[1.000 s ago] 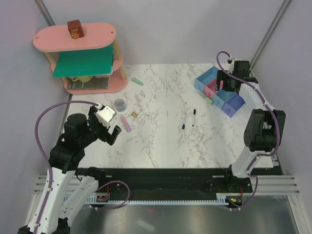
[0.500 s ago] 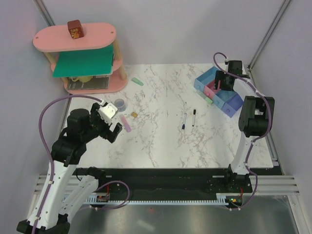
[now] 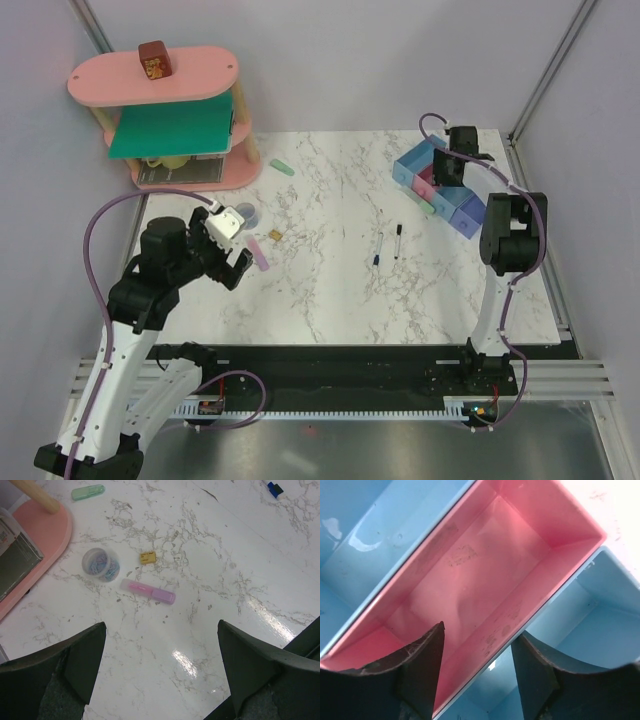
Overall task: Sort the stationery into containers
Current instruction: Move the storage box to the center of the board.
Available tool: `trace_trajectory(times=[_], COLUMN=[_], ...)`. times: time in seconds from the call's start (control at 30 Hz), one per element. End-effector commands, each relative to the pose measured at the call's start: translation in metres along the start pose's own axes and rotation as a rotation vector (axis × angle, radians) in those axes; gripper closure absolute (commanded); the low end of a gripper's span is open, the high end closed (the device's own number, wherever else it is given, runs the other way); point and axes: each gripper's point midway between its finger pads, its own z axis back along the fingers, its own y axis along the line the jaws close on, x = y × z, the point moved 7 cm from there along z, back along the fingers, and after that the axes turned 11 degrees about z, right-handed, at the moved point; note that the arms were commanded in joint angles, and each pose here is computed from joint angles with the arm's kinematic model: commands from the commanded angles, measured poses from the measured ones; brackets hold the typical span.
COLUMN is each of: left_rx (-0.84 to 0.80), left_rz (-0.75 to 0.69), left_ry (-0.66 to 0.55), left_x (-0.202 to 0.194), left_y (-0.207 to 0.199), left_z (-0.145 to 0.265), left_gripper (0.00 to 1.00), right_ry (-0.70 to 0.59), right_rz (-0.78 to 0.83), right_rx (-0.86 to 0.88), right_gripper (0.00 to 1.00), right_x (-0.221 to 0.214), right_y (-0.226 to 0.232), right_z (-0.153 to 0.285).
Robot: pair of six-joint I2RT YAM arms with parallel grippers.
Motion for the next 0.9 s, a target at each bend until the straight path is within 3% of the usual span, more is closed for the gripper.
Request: trace_trajectory(times=[0.0,0.87], left_rx=[-0.009,-0.008], left_rz=[-0.05,-0.065], left_ry=[-0.061,-0.124], left_x=[0.018,0.031], left_y=[0.001,-0.002], left_z=[0.007,0.021], left_gripper=[0.0,0.0], right_ry=[-0.029,-0.02], right_rz=[0.05,0.326], right_rx=[0.012,0.18], right_gripper=[0.43,0.49], right_x=[0.0,-0.063], right_y=[0.02,0.12], right_z=[0.011,0.086])
